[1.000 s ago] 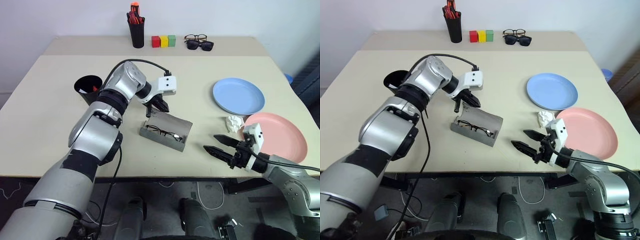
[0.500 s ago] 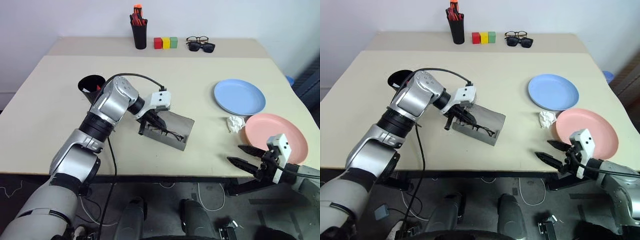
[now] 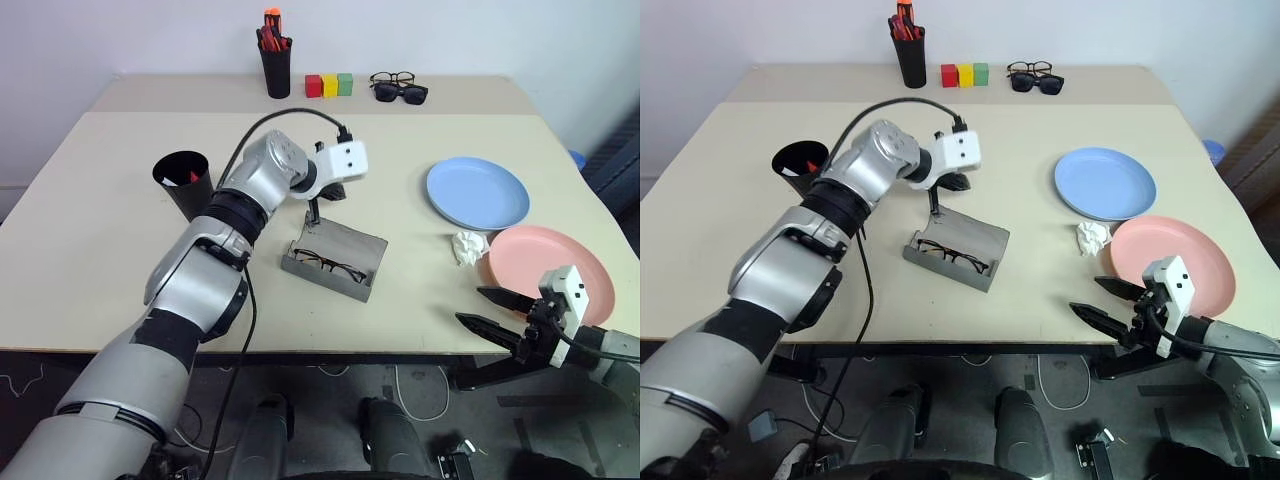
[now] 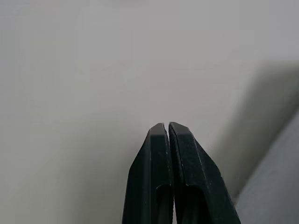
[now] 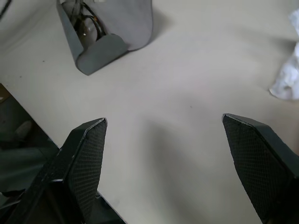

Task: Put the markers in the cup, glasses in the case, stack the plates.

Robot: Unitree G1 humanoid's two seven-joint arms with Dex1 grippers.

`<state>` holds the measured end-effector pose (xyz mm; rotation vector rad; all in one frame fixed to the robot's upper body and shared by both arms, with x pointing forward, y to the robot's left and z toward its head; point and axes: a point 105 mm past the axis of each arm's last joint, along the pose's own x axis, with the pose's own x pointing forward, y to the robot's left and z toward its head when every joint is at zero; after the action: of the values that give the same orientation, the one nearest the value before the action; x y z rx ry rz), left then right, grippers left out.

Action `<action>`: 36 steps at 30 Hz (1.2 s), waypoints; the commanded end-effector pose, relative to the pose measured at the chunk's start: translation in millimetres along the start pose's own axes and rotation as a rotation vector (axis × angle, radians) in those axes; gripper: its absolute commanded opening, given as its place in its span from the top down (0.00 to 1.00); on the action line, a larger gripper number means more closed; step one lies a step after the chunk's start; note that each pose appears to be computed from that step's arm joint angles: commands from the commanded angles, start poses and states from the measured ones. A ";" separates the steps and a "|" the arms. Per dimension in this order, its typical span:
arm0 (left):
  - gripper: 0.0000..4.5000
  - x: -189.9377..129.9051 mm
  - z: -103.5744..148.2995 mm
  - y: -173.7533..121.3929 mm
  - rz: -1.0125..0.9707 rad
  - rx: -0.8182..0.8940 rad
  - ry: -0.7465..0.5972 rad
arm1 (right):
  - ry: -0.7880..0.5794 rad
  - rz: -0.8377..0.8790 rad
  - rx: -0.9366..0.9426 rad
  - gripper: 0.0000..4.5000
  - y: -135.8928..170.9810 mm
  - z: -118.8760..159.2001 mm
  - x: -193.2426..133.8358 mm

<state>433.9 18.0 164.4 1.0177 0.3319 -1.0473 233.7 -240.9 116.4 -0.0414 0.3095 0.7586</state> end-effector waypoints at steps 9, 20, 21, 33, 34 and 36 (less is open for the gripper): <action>0.99 -19.9 6.7 -25.9 -0.309 -0.026 -0.121 | -0.088 -0.010 -0.122 0.11 9.5 14.4 -10.0; 0.99 -48.5 -27.5 -94.8 -0.483 -0.052 -0.079 | -0.120 -0.106 -0.146 0.11 -6.5 4.9 -14.7; 0.99 -50.2 -22.3 -92.4 -0.456 -0.070 -0.110 | -0.120 -0.166 -0.148 0.11 -15.7 5.7 -16.3; 0.87 -111.3 58.7 -77.2 -0.330 -0.145 -0.647 | -0.017 -0.398 -0.083 0.11 -56.5 -8.6 -27.4; 0.81 -108.2 55.6 -83.5 -0.345 -0.127 -0.635 | -0.002 -0.402 -0.067 0.11 -59.2 -12.1 -26.8; 0.61 -105.6 49.4 -94.0 -0.408 -0.138 -0.616 | 0.023 -0.412 -0.065 0.11 -65.0 -17.7 -26.3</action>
<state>300.9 26.3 205.6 0.4509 0.1189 -1.5695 253.8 -303.1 100.3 -0.1442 0.2821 0.3717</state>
